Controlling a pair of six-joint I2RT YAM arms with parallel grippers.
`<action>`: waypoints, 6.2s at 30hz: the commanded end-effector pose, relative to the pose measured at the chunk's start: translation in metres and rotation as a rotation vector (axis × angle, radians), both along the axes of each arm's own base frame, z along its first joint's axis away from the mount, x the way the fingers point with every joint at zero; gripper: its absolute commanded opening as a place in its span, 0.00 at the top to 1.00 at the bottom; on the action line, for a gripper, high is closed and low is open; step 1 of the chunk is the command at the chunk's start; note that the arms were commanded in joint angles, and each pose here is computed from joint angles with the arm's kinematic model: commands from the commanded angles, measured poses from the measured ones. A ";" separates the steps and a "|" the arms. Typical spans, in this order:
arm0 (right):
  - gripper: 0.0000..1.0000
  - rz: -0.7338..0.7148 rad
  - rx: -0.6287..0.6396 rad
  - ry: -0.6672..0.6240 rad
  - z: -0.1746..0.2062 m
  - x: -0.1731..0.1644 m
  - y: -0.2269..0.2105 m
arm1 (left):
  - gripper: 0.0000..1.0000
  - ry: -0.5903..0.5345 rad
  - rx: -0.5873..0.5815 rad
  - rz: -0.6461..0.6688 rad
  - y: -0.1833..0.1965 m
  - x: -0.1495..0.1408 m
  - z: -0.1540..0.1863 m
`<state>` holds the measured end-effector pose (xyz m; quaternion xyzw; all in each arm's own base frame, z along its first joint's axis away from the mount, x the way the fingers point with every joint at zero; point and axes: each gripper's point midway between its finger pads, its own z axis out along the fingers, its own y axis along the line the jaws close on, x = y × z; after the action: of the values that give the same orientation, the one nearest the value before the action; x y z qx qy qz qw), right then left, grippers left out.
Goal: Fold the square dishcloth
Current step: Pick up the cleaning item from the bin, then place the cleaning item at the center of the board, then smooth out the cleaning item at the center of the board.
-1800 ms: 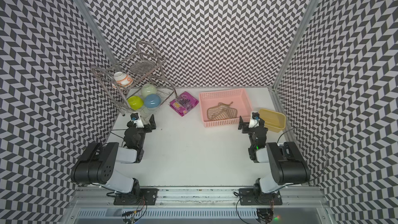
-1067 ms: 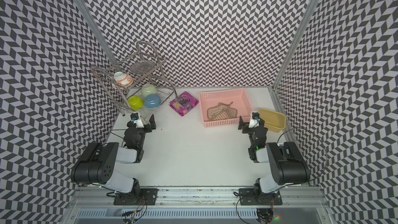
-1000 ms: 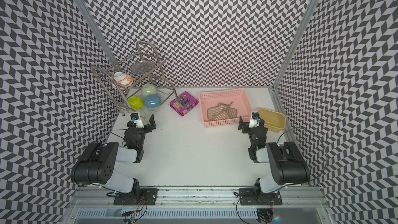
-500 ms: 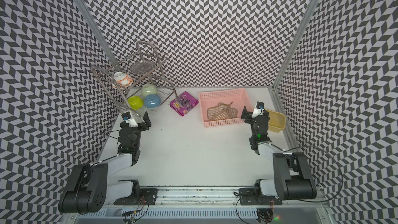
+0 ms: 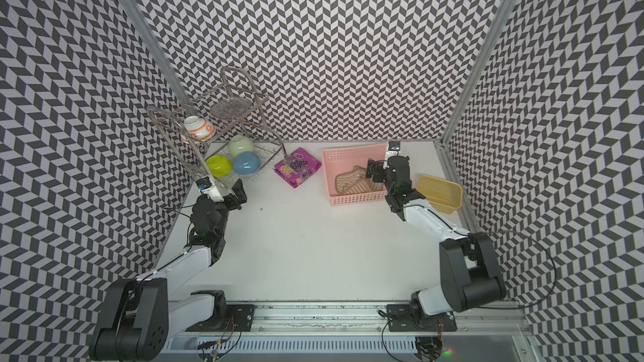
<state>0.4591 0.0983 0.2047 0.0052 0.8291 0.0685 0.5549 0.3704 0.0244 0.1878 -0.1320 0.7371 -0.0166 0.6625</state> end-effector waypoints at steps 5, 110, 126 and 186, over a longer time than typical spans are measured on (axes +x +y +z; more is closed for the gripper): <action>0.10 0.117 -0.004 0.249 -0.040 0.002 0.032 | 0.00 -0.005 -0.004 -0.009 -0.003 0.005 0.010; 0.32 0.723 -0.066 0.382 -0.051 -0.273 0.261 | 0.00 0.304 -0.333 -0.018 -0.040 -0.022 -0.019; 0.54 0.524 -0.092 0.556 -0.137 -0.261 0.213 | 0.00 0.704 -0.254 -0.339 -0.158 -0.085 -0.116; 0.61 0.247 0.056 0.512 -0.132 -0.091 0.149 | 1.00 0.727 -0.081 -0.173 -0.151 -0.031 -0.149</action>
<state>0.3388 0.2354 0.0626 -0.0430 0.9469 0.1507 0.2806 0.3286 -0.1280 0.0335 -0.0914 0.9356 -0.0583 0.3359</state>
